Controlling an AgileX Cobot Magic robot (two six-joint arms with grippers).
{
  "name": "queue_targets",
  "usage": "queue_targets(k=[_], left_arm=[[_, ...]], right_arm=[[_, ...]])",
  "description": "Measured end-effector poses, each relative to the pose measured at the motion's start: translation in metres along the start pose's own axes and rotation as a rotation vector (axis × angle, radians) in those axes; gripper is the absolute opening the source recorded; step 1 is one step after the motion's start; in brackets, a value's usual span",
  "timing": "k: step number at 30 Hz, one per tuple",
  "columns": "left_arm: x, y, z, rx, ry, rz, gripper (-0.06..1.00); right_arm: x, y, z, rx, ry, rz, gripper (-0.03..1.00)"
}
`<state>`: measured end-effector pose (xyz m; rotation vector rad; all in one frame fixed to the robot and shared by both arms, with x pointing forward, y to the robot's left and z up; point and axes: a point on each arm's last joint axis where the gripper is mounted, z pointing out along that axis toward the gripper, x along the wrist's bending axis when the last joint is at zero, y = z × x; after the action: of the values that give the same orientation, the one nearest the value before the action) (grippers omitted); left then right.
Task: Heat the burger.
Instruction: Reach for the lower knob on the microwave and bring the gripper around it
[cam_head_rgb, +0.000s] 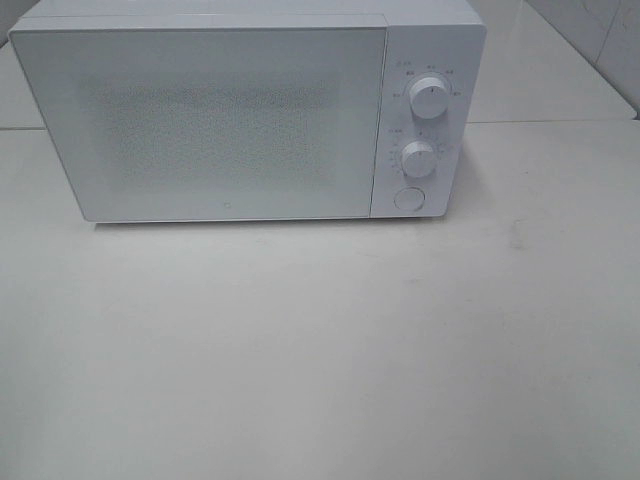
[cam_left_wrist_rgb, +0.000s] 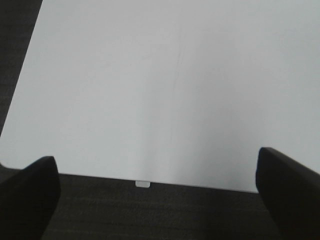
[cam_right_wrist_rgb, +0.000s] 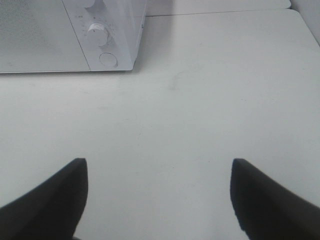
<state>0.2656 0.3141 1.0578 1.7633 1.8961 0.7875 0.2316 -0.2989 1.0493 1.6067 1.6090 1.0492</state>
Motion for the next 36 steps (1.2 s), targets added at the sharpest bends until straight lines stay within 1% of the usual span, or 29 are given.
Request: queue_targets(k=[1,2,4,5,6,7,8,9,11,26,27,29,30,31,36], left_arm=[[-0.001,-0.003,-0.003,-0.026,-0.021,0.011,0.99],[-0.001,-0.003,-0.003,-0.026,-0.021,0.011,0.99],[-0.006,-0.011,-0.014,-0.149,-0.105,0.063,0.95],[-0.006,-0.011,-0.014,-0.149,-0.105,0.063,0.95],[-0.008,-0.014,-0.016,-0.183,-0.130,0.081,0.94],[-0.008,-0.014,-0.016,-0.183,-0.130,0.081,0.94],[-0.012,-0.018,-0.019,-0.245,-0.182,0.102,0.91],[-0.015,-0.021,-0.019,-0.297,-0.216,0.117,0.88],[-0.016,-0.022,-0.019,-0.309,-0.226,0.121,0.87],[-0.016,-0.022,-0.019,-0.329,-0.224,0.116,0.86],[-0.016,-0.022,-0.019,-0.330,-0.217,0.111,0.86],[-0.016,-0.023,-0.020,-0.339,-0.178,0.071,0.86],[-0.016,-0.023,-0.020,-0.339,-0.178,0.071,0.86],[-0.016,-0.025,-0.022,-0.360,-0.150,0.048,0.86],[-0.017,-0.028,-0.024,-0.383,-0.139,0.035,0.86]], right_arm=[[0.000,0.000,0.000,0.000,0.000,0.000,0.76],[0.000,0.000,0.000,0.000,0.000,0.000,0.76],[0.000,0.000,0.000,-0.001,-0.005,-0.003,0.76],[0.000,0.000,0.000,-0.001,-0.005,-0.003,0.76],[-0.001,0.000,0.000,-0.001,-0.013,-0.007,0.76],[-0.001,0.000,0.000,-0.001,-0.013,-0.007,0.76],[-0.003,0.000,0.000,-0.003,-0.029,-0.015,0.76],[-0.004,0.000,0.000,-0.005,-0.044,-0.023,0.76],[-0.005,0.001,0.000,-0.006,-0.050,-0.026,0.76],[-0.005,0.001,0.000,-0.006,-0.057,-0.029,0.76],[-0.005,0.001,0.000,-0.006,-0.057,-0.029,0.76],[-0.005,0.001,0.000,-0.006,-0.057,-0.029,0.76],[-0.005,0.001,0.000,-0.006,-0.057,-0.029,0.76],[-0.005,0.001,0.000,-0.006,-0.057,-0.029,0.76],[-0.005,0.001,0.000,-0.006,-0.057,-0.029,0.76]])
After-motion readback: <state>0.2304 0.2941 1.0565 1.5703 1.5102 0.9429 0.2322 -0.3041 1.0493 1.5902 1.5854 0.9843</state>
